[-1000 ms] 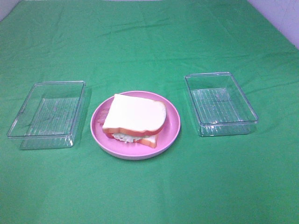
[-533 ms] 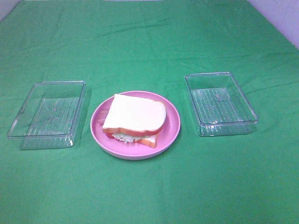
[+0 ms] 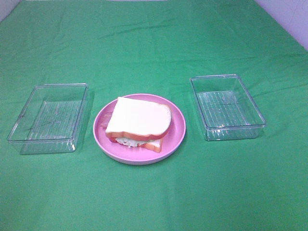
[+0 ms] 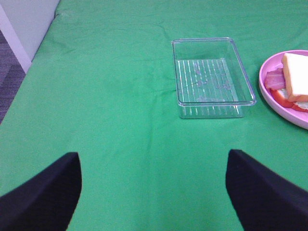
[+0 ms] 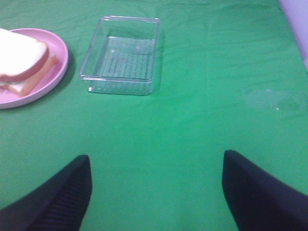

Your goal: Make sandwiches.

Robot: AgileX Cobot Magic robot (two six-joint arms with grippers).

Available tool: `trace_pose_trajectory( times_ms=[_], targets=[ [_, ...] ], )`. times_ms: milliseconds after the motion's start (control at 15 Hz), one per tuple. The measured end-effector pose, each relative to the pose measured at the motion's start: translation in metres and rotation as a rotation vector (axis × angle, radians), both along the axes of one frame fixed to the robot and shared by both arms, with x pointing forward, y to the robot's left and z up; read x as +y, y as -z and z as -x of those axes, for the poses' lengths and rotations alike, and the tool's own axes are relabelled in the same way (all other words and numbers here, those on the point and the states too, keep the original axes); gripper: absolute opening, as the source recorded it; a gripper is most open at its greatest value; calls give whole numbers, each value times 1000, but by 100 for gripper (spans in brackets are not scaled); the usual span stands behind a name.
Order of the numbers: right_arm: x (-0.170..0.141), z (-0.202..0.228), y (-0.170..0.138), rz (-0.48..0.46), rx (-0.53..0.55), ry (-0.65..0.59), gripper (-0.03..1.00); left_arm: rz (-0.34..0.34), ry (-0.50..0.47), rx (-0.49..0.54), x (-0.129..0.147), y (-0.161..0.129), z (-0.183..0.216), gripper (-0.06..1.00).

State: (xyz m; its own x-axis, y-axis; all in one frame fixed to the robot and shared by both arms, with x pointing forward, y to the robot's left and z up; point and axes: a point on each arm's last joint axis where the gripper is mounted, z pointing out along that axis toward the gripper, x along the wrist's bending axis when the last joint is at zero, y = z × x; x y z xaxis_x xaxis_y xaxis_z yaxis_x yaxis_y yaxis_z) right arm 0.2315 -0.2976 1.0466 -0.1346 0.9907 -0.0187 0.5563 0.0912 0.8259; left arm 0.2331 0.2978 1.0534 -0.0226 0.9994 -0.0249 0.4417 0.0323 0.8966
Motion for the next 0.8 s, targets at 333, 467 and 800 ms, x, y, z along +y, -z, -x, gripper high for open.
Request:
trace_pose_trajectory(
  times_ms=[333, 467, 800],
  targets=[
    [1, 0, 0, 1, 0, 162, 72, 0, -6, 0, 0, 0, 0, 77],
    [1, 2, 1, 0, -20, 165, 72, 0, -6, 0, 0, 0, 0, 77],
    [1, 4, 1, 0, -28, 165, 72, 0, -6, 0, 0, 0, 0, 77]
  ],
)
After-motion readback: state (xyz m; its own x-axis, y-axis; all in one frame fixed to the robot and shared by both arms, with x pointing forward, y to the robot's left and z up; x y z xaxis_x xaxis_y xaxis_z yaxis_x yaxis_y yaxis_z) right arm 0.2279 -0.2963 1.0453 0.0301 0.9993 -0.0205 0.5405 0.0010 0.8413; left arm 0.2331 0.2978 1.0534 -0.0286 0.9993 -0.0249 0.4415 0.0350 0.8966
